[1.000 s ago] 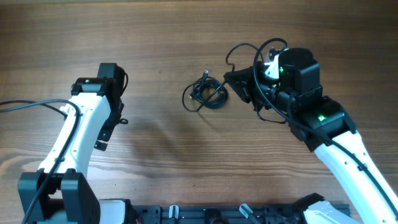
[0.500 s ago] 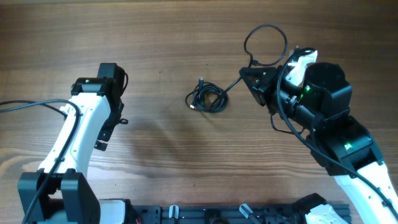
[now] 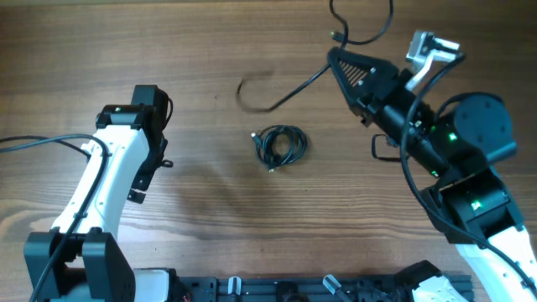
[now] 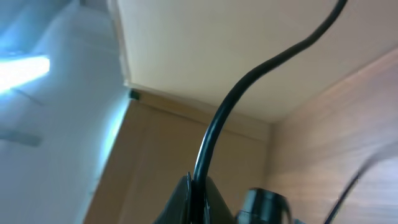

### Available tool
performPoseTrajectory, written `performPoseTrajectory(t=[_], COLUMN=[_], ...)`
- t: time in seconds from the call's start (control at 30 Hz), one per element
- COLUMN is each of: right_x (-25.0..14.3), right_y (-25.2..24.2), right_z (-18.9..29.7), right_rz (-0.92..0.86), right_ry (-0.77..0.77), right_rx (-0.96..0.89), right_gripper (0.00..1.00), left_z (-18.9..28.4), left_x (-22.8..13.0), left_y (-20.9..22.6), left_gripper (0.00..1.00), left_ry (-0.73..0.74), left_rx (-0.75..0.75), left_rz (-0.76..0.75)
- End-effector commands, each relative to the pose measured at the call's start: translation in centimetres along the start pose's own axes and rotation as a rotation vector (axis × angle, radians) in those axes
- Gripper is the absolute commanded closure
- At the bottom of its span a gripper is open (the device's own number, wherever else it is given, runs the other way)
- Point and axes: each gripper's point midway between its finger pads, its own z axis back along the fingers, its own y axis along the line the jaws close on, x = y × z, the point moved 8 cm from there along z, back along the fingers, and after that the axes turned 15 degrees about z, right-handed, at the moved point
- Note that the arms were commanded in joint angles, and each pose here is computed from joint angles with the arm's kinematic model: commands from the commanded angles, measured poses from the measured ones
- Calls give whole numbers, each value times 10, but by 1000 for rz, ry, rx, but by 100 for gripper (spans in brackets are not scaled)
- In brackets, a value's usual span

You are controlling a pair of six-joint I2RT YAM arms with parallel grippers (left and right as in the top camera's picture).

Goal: Untangle cables

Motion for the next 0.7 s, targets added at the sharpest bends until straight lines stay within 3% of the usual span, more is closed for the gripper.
performPoseTrajectory(t=[0.0, 0.13, 0.23, 0.33, 0.43, 0.53, 0.67], right_x=[8, 46, 73, 119, 183, 234, 267], right_y=[16, -5, -20, -31, -60, -119, -214], right_z=[3, 11, 16, 10, 6, 17, 21], right_rz=[-19, 165, 189, 229, 310, 378, 314], right_ry=[-23, -355, -442, -444, -404, -354, -296], right_rx=[71, -145, -222, -300, -512, -744, -744], right_gripper=[95, 96, 95, 95, 95, 95, 95], left_z=[-3, -3, -3, -3, -3, -3, -3], left_x=[1, 1, 1, 1, 1, 1, 1], left_y=[1, 1, 1, 1, 1, 1, 1], left_gripper=[0, 0, 0, 0, 0, 0, 0], left_ry=[-6, -6, -6, -6, -6, -6, -6], left_rx=[13, 13, 13, 13, 13, 13, 13], left_rz=[2, 2, 2, 2, 3, 3, 3])
